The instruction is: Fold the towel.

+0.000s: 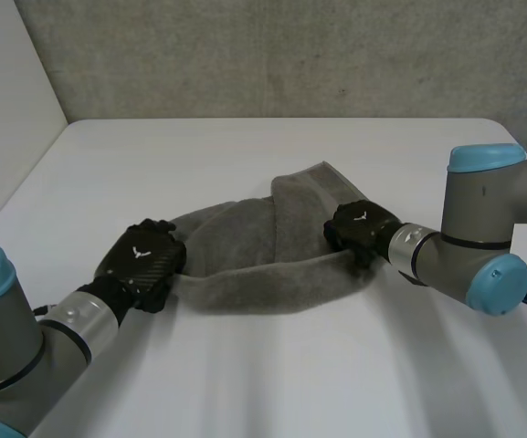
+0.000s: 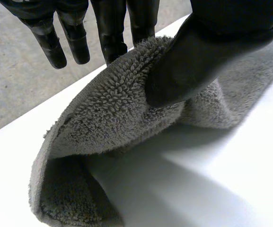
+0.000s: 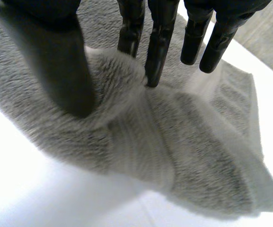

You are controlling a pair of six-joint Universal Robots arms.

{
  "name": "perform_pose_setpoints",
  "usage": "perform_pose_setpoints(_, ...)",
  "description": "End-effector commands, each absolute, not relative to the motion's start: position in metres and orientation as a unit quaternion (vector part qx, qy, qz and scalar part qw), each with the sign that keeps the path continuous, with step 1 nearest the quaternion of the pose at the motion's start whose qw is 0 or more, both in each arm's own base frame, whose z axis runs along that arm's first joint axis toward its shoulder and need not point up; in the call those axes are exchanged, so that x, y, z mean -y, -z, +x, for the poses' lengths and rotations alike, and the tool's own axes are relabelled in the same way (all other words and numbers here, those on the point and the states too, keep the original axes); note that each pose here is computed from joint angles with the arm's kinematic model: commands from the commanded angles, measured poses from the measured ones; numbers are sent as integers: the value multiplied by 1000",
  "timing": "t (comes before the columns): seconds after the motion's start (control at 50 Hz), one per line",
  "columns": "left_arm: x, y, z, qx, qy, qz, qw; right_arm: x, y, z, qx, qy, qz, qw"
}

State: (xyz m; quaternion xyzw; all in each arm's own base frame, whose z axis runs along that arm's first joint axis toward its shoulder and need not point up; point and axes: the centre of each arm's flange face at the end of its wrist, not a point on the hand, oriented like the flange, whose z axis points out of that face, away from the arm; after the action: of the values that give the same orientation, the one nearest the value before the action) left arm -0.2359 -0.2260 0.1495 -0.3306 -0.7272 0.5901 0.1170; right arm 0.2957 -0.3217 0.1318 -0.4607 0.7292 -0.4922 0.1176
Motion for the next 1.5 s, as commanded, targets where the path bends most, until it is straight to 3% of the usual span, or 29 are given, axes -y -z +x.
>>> perform_pose_setpoints(0.02, 232, -152, -230, 729, -594, -321, 110, 313, -141, 290, -735, 472, -464, 148)
perform_pose_setpoints(0.06, 232, -152, -230, 729, -595, -321, 109, 310, -163, 275, -732, 484, -456, 148)
perform_pose_setpoints(0.18, 233, -152, -229, 729, -595, -320, 109, 304, -177, 251, -739, 494, -438, 136)
perform_pose_setpoints(0.42, 232, -152, -230, 729, -594, -321, 111, 293, -161, 257, -696, 496, -502, 131)
perform_pose_setpoints(0.62, 233, -151, -229, 731, -593, -319, 109, 305, -151, 265, -671, 517, -517, 123)
perform_pose_setpoints(0.98, 237, -150, -223, 736, -592, -311, 103, 307, -135, 266, -603, 514, -607, 61)
perform_pose_setpoints(1.28, 235, -165, -220, 737, -592, -312, 101, 281, -192, 242, -669, 533, -508, 103)
perform_pose_setpoints(1.46, 304, -178, -238, 704, -632, -311, 88, 310, -216, 271, -622, 585, -513, 87)
perform_pose_setpoints(1.5, 321, -190, -241, 688, -652, -308, 84, 338, -253, 282, -585, 655, -474, 64)
